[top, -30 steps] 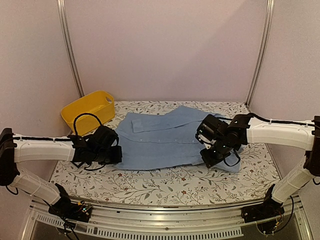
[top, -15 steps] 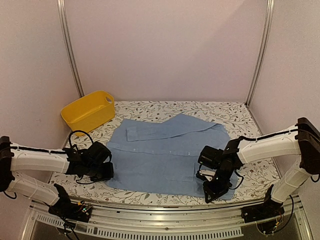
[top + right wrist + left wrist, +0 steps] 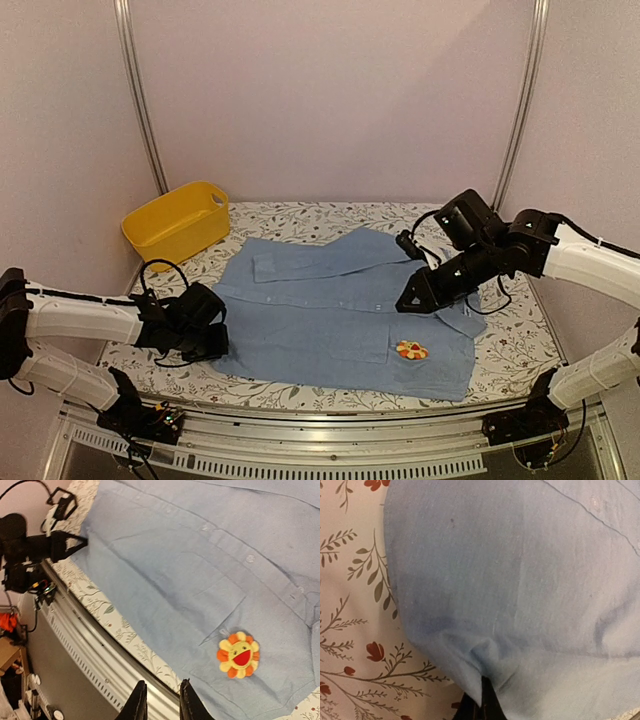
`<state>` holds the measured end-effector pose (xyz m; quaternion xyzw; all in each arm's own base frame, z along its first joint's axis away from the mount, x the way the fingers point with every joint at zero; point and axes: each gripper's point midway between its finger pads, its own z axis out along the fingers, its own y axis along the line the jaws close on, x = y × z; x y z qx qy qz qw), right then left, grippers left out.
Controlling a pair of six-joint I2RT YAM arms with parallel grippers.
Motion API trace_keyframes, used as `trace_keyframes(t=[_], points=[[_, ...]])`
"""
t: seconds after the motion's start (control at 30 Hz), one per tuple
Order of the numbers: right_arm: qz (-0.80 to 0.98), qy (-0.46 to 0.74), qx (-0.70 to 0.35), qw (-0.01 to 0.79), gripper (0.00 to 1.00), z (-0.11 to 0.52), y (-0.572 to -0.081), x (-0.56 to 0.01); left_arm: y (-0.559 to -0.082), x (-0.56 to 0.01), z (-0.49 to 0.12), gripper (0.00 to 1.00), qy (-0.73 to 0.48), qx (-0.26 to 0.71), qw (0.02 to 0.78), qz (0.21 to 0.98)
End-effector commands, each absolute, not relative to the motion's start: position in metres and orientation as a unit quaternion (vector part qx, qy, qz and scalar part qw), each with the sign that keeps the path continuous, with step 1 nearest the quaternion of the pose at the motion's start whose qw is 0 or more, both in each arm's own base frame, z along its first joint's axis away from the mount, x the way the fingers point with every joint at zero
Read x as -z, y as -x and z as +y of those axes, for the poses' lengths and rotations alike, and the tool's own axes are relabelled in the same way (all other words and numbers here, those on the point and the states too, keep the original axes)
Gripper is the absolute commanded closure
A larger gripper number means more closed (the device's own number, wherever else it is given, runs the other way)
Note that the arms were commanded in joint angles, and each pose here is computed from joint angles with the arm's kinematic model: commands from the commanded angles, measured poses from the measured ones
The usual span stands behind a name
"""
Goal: Pin the brooch onto the clothing
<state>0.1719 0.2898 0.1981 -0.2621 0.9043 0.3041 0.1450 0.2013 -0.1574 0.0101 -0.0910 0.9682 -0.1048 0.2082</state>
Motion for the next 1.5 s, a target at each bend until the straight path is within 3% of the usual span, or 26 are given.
trace_keyframes(t=[0.0,0.2,0.33,0.77,1.0,1.13,1.47], points=[[0.964,0.176,-0.136,0.149,0.82,0.244,-0.216,-0.120,-0.201,-0.009,-0.154,1.00,0.083,0.086,0.212,0.970],[0.976,0.162,-0.101,0.103,0.92,0.239,-0.212,-0.046,-0.200,-0.010,-0.153,1.00,0.087,0.088,0.212,0.969],[0.983,0.143,-0.069,0.094,0.93,0.225,-0.210,-0.013,-0.201,-0.010,-0.150,1.00,0.087,0.082,0.215,0.969],[0.979,0.118,-0.024,0.166,0.94,0.219,-0.267,-0.013,-0.226,-0.023,-0.157,1.00,0.069,0.065,0.250,0.964],[0.956,0.110,-0.092,0.255,0.79,0.229,-0.302,-0.094,-0.220,-0.021,-0.148,1.00,0.087,0.059,0.238,0.965],[0.943,0.072,-0.087,0.313,0.69,0.201,-0.322,-0.132,-0.210,-0.020,-0.141,1.00,0.107,0.063,0.232,0.965],[0.922,-0.057,-0.061,0.379,0.56,0.095,-0.356,-0.142,-0.201,-0.018,-0.131,1.00,0.119,0.052,0.224,0.966]])
